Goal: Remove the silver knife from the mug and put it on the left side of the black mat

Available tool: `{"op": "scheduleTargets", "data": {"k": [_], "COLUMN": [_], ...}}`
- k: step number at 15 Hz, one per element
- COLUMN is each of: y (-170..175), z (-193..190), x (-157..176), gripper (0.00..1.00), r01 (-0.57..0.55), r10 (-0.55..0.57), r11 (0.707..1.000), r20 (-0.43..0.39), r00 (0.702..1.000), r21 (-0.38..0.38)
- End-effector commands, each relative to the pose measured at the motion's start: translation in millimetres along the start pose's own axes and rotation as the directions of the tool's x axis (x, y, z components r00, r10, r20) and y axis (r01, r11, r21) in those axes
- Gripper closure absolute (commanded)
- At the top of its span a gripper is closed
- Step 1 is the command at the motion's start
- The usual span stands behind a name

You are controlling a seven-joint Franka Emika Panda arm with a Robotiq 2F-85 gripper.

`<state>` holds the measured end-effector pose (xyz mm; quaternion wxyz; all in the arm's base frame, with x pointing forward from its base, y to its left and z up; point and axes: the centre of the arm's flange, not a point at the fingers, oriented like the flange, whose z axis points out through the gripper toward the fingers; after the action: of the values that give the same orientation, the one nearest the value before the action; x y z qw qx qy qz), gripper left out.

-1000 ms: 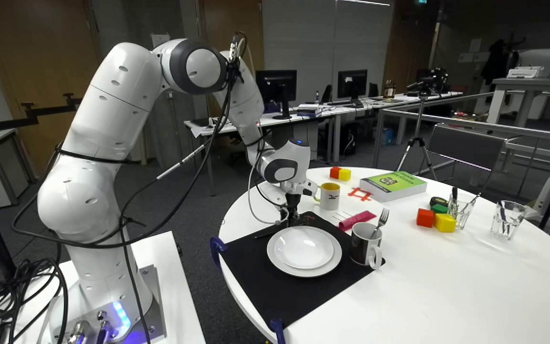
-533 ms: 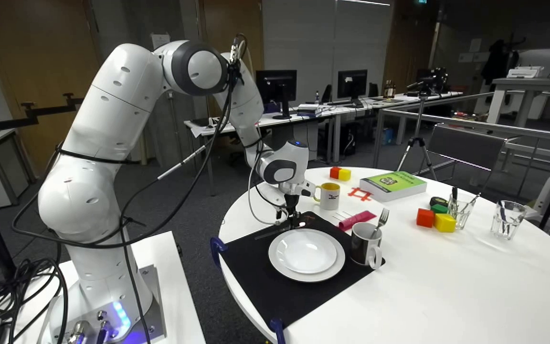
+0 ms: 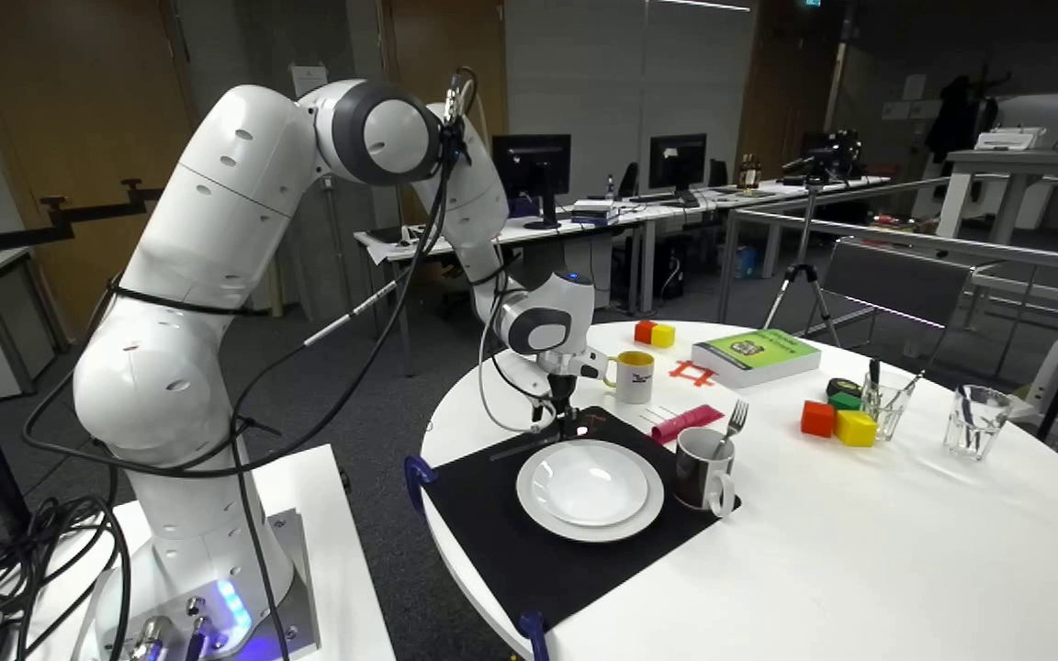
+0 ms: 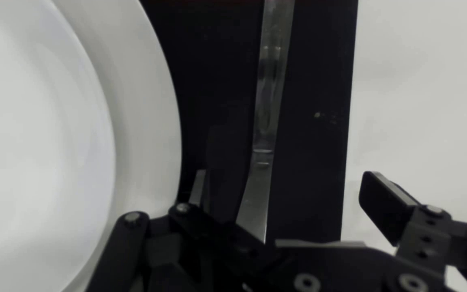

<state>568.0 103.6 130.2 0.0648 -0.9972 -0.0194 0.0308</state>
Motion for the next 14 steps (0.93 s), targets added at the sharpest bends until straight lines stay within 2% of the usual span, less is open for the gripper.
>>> {"op": "scheduleTargets", "data": {"k": [1,14], "y": [0,-19], "z": [-5,-3], "x": [6,14], "gripper": [0.00,0.00], "r01": [0.006,0.036], "r10": [-0.006,-0.035], "r11": [1.000,0.999], "r20": [-0.016,-0.041], "r00": [1.000,0.999], "r21": [0.005,0.037]}}
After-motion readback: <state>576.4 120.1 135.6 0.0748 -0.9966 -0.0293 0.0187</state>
